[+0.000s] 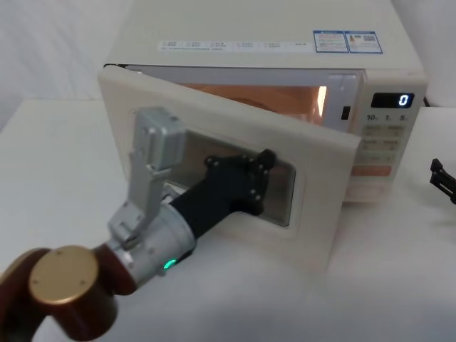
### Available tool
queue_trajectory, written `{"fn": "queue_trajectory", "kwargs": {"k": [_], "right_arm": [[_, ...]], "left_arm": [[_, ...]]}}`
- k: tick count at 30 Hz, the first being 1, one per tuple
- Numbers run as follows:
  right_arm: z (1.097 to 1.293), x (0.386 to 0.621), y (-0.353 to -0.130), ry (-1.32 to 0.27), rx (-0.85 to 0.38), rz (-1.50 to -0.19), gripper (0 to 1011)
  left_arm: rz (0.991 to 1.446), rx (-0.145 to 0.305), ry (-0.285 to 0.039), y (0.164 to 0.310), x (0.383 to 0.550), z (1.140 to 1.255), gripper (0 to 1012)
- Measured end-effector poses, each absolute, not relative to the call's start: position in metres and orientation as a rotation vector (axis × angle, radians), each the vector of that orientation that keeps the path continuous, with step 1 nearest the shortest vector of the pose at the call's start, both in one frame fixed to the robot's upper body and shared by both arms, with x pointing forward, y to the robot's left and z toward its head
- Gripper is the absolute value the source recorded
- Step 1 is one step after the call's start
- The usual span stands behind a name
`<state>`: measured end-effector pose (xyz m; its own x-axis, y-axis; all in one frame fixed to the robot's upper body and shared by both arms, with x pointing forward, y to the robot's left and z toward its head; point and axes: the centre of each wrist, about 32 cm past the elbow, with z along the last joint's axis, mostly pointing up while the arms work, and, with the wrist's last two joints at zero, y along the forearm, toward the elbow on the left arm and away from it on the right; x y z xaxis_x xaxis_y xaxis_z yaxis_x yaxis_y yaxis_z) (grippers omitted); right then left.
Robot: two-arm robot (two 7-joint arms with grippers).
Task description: Press the button to open the microwave door with one hand; close the microwave door with the other hand.
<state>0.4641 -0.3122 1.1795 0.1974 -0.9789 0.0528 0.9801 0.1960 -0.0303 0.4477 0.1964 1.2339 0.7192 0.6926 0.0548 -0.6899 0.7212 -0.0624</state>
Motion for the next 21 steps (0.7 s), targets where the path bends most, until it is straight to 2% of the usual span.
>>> {"fn": "queue_trajectory", "kwargs": {"k": [10,21], "right_arm": [[1.180,0.464,-0.312,-0.023,-0.062,-1.372,1002],[1.180,0.464,-0.312,-0.023,-0.062,-1.372,1002]], "left_arm": [[0.743,-0.019,-0.110,0.166,0.466,1.238,0],[0.713,-0.011,-0.163,0.133,0.491,1.251,0]]}}
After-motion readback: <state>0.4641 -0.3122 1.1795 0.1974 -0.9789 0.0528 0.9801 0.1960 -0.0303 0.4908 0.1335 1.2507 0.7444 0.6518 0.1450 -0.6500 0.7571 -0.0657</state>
